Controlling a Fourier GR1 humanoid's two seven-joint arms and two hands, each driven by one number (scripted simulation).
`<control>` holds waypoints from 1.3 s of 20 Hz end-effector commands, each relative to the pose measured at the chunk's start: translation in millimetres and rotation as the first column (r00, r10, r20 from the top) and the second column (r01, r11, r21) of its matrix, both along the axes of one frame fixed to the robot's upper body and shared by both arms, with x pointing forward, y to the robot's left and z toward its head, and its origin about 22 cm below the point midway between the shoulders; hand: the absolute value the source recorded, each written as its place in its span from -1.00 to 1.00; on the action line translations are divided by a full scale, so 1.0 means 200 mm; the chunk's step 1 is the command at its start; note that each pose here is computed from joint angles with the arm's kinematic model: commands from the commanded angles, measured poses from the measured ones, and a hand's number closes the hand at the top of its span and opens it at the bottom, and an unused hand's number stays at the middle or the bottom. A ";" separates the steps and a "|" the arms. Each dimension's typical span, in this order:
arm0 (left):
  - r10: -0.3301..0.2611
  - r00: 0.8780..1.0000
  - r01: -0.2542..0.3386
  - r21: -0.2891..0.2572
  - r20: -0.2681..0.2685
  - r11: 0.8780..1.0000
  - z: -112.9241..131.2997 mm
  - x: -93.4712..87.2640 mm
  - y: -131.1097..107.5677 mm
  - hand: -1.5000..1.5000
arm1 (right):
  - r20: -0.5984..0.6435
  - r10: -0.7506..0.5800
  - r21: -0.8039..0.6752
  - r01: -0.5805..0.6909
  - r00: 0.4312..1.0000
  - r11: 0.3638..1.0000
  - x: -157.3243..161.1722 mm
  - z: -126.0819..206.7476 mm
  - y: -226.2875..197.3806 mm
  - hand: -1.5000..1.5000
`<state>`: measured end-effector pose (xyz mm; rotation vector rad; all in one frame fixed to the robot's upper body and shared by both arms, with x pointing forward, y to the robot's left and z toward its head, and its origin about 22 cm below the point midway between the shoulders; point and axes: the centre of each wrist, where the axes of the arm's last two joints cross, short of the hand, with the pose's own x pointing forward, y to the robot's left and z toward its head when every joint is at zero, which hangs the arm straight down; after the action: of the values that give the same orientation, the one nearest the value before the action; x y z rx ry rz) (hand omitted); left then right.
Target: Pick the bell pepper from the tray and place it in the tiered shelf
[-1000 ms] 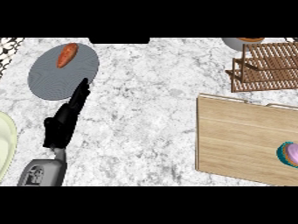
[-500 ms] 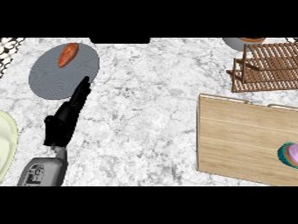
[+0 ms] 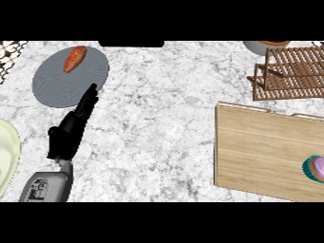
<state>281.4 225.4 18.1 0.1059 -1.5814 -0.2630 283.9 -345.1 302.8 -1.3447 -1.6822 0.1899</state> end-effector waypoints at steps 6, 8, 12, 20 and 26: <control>-0.016 1.000 0.016 -0.011 -0.013 1.000 -0.02 0.02 0.00 0.00 | 0.032 -0.063 -0.111 0.066 0.997 0.992 0.21 -0.14 -0.11 1.00; 0.003 1.000 -0.003 -0.004 -0.006 1.000 0.06 0.02 -0.18 0.00 | 0.054 -0.037 -0.184 0.046 0.998 0.982 0.27 -0.17 -0.04 1.00; -0.021 1.000 0.021 0.000 -0.004 1.000 0.06 -0.04 0.07 0.00 | 0.064 -0.004 -0.156 0.014 0.998 0.988 0.40 -0.35 -0.10 1.00; -0.001 1.000 0.001 -0.004 0.001 1.000 0.02 0.00 -0.01 0.00 | 0.230 0.054 0.135 -0.087 0.972 0.987 0.46 -0.30 -0.29 1.00; -0.010 1.000 0.010 -0.003 -0.011 1.000 0.02 0.00 -0.09 0.00 | 0.206 0.079 0.128 -0.107 0.975 0.986 0.56 -0.42 -0.36 1.00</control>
<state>283.2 214.6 17.8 0.0942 -1.5776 -0.2710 387.0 -411.3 234.0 -1.2361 -1.8812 0.0032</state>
